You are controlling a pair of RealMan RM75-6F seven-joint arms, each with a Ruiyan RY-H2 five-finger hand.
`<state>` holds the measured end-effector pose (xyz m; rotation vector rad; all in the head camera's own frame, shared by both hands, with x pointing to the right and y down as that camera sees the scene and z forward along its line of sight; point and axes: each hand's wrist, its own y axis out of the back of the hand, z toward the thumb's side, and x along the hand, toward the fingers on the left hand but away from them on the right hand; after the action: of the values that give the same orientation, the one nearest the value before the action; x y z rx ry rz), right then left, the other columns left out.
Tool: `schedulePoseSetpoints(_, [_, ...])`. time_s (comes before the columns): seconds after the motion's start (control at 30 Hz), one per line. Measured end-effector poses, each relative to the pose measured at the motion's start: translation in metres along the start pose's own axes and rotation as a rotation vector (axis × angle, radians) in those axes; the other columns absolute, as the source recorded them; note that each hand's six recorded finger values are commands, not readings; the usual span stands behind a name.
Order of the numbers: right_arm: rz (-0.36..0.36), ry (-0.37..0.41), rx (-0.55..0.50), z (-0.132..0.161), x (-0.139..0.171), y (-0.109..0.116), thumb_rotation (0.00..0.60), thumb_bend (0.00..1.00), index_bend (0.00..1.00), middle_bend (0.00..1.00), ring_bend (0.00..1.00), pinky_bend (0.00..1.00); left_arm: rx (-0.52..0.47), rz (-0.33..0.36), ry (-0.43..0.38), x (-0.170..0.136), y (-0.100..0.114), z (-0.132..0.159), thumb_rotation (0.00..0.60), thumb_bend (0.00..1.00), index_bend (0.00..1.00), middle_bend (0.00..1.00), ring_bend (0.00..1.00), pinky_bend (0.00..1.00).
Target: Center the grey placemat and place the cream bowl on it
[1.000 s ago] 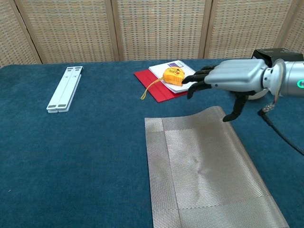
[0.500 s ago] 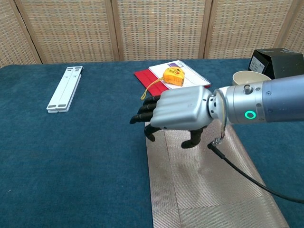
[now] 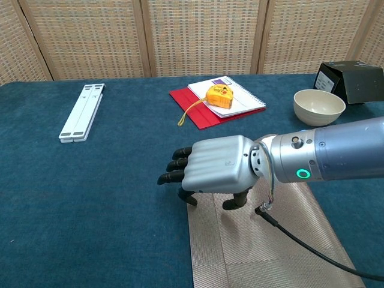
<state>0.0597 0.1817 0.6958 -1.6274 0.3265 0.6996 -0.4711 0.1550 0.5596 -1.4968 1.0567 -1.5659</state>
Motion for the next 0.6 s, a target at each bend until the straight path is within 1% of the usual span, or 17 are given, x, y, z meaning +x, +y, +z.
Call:
schedulePoseSetpoints(0.2, [0.001,0.000,0.005,0.003,0.001,-0.001,0.600,0.49,0.40,0.00,0.00,0.00,0.001,-0.001,-0.004,0.000,0.000,0.001,0.600,0.00,0.00,0.00,0.00,0.00])
schedulePoseSetpoints(0.4, [-0.019,0.023,-0.010,0.014,-0.003,0.006,0.600,0.50,0.40,0.00,0.00,0.00,0.004,-0.004,-0.004,-0.001,-0.001,0.002,0.600,0.00,0.00,0.00,0.00,0.00])
schedulePoseSetpoints(0.6, [-0.005,0.029,0.005,0.017,-0.005,0.001,0.600,0.51,0.42,0.00,0.00,0.00,0.002,-0.003,-0.002,0.000,-0.001,0.001,0.600,0.00,0.00,0.00,0.00,0.00])
